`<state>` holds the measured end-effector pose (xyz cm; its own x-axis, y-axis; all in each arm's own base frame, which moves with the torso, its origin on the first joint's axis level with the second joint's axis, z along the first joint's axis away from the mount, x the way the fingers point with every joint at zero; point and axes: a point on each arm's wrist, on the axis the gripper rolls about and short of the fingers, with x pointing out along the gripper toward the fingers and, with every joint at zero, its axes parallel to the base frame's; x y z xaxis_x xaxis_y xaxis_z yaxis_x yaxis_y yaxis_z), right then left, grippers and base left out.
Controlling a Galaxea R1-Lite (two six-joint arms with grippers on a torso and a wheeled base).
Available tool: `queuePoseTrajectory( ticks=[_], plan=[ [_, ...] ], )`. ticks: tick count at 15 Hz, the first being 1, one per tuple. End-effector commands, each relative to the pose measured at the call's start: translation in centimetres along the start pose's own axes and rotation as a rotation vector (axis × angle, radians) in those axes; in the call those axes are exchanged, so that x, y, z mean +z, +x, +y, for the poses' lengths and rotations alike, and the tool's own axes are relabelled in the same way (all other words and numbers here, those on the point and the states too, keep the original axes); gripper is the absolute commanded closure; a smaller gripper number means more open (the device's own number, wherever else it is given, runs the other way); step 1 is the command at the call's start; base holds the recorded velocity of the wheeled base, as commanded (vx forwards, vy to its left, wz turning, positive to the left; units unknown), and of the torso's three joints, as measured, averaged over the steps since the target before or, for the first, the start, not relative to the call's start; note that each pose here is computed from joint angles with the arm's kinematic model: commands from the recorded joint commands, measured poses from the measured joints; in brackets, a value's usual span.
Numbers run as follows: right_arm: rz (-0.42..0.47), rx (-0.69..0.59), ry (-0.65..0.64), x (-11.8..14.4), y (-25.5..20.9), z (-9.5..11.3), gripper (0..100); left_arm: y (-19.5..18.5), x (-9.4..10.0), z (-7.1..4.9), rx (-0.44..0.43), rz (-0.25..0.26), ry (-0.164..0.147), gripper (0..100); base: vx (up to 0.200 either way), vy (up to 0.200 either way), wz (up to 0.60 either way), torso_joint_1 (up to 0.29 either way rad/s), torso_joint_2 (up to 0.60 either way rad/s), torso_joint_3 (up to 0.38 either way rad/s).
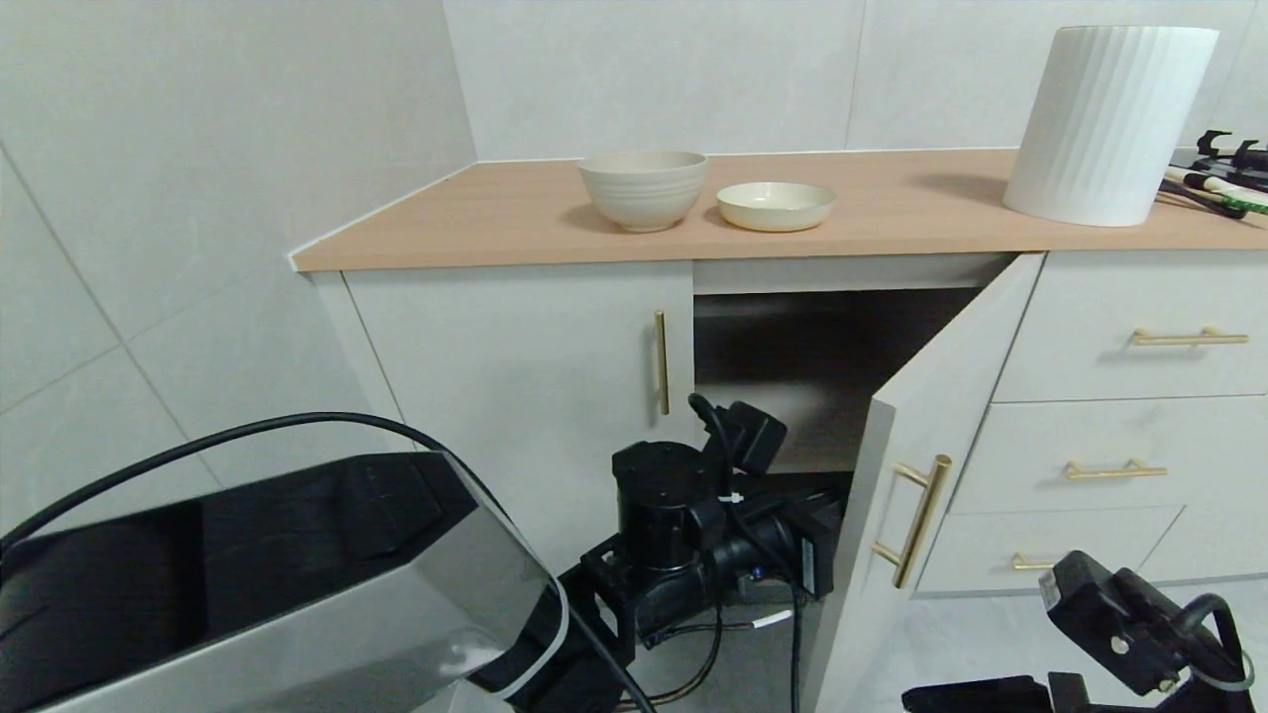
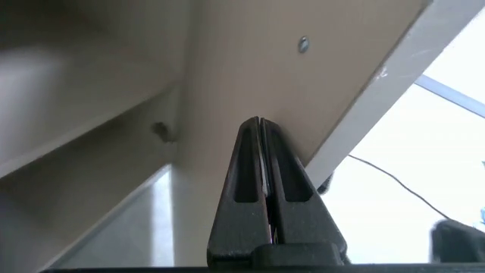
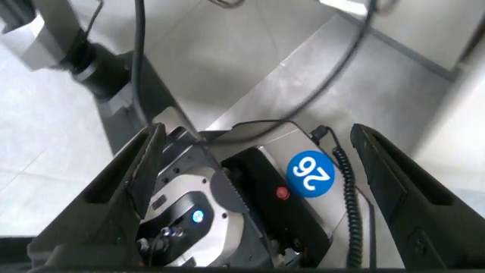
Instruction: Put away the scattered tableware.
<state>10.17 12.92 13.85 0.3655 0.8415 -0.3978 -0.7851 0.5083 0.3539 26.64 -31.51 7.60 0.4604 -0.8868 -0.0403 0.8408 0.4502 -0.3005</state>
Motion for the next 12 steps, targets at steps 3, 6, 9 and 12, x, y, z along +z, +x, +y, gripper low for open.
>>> queuePoseTrajectory(
  ticks=[3,6,9,12],
  plan=[
    [0.029,0.128,-0.064,-1.5,-1.2,1.6,0,0.7,-2.4,-7.1,-0.175,0.048,0.017,100,0.000,0.000,0.00,0.000,0.00,0.000],
    [0.049,0.153,-0.130,-2.3,-1.5,1.5,0,0.4,-2.2,-7.1,-0.179,0.025,0.019,100,0.000,0.000,0.00,0.000,0.00,0.000],
    [0.021,0.140,-0.125,-1.7,-1.5,1.5,0,-0.4,-0.4,-4.3,-0.104,-0.007,0.018,100,0.000,0.000,0.00,0.000,0.00,0.000],
    [-0.035,0.056,-0.092,0.0,-1.2,0.5,0,-3.0,2.8,-2.5,-0.025,-0.016,0.015,100,0.000,0.000,0.00,0.000,0.00,0.000]
  ],
)
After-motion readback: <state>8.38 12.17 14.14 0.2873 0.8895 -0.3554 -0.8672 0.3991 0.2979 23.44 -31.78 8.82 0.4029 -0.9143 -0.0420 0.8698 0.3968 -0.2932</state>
